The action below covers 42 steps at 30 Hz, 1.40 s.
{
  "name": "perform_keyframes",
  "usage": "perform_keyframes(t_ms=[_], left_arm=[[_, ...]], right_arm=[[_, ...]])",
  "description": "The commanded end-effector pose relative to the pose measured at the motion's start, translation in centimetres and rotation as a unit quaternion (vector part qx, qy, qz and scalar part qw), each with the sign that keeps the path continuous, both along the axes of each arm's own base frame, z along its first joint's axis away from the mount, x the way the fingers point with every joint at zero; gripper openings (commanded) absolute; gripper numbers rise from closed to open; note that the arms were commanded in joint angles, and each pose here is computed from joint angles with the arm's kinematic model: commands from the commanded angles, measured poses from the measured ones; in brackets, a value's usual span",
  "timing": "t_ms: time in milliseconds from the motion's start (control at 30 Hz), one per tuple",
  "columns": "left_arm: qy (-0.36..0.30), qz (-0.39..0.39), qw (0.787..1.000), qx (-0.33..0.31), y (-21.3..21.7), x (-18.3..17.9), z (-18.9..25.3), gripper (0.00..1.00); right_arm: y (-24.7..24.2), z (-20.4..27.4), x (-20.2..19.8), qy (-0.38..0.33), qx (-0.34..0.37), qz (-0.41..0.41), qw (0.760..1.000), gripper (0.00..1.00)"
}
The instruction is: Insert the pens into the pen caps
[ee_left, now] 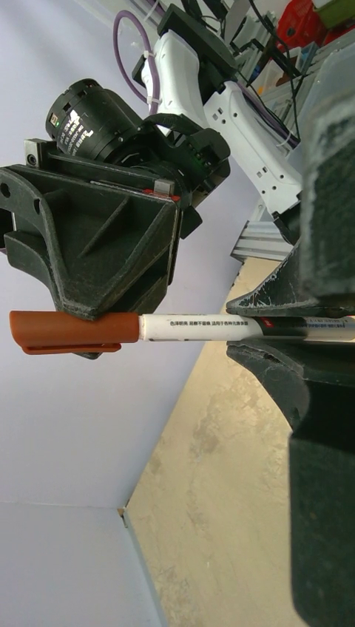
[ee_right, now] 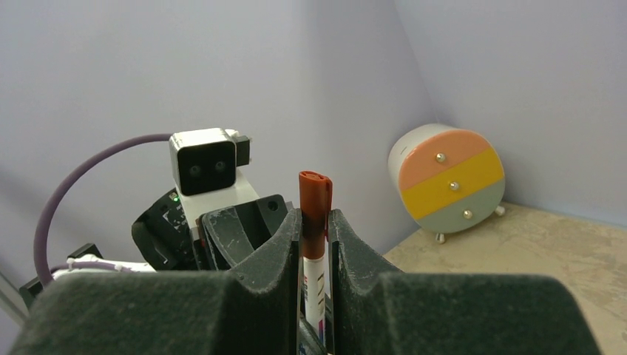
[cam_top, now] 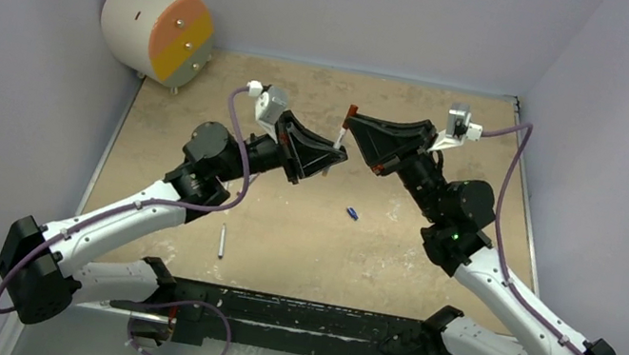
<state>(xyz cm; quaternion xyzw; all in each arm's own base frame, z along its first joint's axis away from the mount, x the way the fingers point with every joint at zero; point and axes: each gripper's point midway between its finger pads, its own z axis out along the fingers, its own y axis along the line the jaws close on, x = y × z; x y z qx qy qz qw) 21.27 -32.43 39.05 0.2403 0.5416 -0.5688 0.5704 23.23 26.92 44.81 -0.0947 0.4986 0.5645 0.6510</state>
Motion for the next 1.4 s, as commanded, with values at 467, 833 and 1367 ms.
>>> perform_keyframes(t_ms=[467, 833, 1367], left_arm=[[-0.117, -0.077, 0.989, 0.050, -0.9, -2.6, 2.2, 0.00], [-0.113, -0.116, 0.984, 0.068, -1.7, -3.3, 1.3, 0.00], [-0.113, -0.107, 0.984, 0.083, -1.4, -3.2, 1.0, 0.00]], right_arm=[[-2.2, 3.1, -1.7, -0.039, -0.042, -0.037, 0.998, 0.09], [-3.3, 3.3, -1.9, -0.048, -0.053, -0.061, 0.996, 0.43], [-3.0, 3.7, -1.7, -0.050, -0.061, -0.061, 0.995, 0.39]])
